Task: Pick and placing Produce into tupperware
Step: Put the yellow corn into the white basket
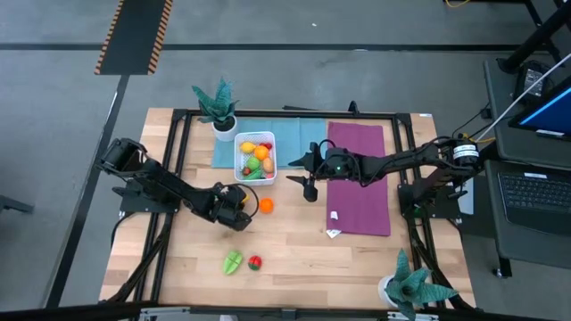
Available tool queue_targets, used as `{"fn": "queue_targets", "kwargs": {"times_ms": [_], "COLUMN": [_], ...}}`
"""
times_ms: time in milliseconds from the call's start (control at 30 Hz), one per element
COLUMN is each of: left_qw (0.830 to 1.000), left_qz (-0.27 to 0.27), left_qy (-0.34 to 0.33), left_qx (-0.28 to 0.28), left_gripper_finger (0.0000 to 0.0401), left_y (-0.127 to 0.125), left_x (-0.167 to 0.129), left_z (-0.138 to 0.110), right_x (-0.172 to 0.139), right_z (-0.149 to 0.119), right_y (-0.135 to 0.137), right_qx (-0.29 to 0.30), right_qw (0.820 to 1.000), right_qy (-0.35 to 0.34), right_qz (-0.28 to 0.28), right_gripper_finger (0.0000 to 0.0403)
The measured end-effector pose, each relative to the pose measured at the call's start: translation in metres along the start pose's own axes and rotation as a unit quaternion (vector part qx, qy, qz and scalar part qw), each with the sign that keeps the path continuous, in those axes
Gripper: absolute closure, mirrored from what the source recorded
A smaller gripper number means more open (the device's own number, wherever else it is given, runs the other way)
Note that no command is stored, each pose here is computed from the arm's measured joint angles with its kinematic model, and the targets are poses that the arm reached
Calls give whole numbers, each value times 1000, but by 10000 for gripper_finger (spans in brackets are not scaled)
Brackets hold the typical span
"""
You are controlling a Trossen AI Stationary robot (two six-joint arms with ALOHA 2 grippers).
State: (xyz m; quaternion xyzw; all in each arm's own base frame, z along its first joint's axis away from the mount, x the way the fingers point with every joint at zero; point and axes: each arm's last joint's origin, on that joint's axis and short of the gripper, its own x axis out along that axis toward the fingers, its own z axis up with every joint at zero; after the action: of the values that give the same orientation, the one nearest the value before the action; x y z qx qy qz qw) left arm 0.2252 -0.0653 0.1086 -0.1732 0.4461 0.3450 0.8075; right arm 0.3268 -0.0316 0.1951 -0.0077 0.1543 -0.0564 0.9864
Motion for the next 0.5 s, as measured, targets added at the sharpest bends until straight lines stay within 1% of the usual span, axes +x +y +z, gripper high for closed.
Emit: {"fn": "queue_targets", "kwargs": {"times_ms": [133, 267, 333, 433, 500], "left_qw": [1000, 999, 998, 998, 998], "left_qz": [2, 0, 2, -13, -9], "left_qy": [2, 9, 16, -7, -20], "left_qx": [22, 44, 67, 61, 59], "left_gripper_finger": [386, 396, 394, 396, 397], "left_y": [1, 5, 12, 18, 26], "left_x": [-1, -8, -15, -32, -43], "left_z": [0, 2, 3, 12, 15], "right_x": [0, 0, 0, 0, 0], "right_z": [0, 0, 0, 0, 0], "right_y": [0, 0, 0, 0, 0], "right_qx": [0, 0, 0, 0, -2], "right_qw": [1000, 1000, 1000, 1000, 1000], "right_qy": [0, 0, 0, 0, 2], "right_qz": [0, 0, 0, 0, 0], "right_gripper_finger": [190, 190, 190, 190, 190]}}
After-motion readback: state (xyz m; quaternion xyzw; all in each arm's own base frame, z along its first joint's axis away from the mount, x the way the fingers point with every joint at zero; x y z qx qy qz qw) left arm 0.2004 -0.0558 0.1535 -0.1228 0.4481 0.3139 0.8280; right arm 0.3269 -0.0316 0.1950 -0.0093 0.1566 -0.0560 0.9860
